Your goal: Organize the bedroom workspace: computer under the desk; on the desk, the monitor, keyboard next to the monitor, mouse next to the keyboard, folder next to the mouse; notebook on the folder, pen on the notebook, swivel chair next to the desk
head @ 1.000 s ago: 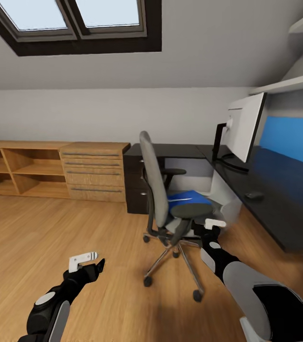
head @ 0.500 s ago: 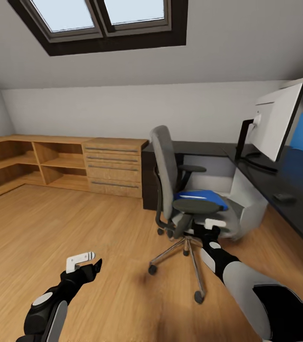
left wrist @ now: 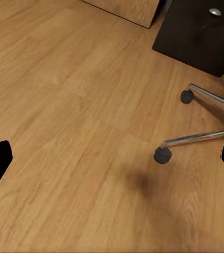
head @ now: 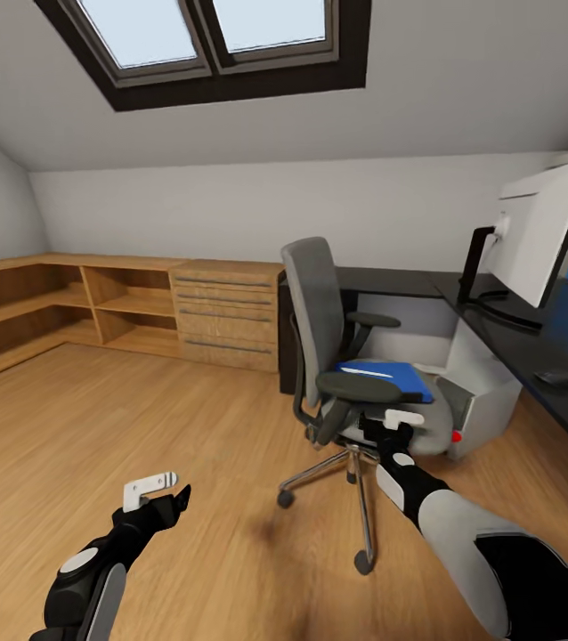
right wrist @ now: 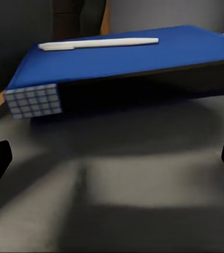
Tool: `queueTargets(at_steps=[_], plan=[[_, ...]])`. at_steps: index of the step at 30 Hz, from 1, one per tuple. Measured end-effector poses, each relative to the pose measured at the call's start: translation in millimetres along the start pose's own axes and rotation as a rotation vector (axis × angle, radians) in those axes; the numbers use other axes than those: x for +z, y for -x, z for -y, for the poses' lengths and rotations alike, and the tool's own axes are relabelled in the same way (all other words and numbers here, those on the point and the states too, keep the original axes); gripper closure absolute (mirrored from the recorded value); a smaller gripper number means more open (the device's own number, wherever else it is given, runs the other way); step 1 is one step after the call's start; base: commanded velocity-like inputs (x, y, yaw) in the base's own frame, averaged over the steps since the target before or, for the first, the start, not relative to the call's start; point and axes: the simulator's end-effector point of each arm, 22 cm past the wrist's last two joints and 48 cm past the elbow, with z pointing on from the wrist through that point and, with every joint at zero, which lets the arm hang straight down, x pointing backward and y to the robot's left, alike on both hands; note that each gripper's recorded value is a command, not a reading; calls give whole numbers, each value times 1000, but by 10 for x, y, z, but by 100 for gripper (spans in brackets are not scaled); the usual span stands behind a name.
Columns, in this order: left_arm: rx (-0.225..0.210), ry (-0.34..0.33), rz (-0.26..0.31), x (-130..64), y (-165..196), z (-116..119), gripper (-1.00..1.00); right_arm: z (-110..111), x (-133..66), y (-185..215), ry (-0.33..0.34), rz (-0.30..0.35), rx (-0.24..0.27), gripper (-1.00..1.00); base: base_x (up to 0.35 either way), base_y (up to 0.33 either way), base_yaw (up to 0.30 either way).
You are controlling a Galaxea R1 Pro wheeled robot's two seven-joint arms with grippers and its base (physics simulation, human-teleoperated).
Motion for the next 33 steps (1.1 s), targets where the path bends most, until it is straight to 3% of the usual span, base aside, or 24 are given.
queueTargets(at_steps=[19,25,28,33], plan=[[-1,-3,19,-46,81,13,-100,59,-24,127,-6,17,9,-100,0,0,-233],[-2,-1,25,-60,105,1,-100,273,1,169,-23,21,11,-100,0,0,-258],[-4,0,26,-64,111,-12,-100,321,7,170,-24,18,40,-100,0,0,-275],[-12,-1,25,-66,112,-21,-100,469,29,142,-28,2,193,-100,0,0,-239]])
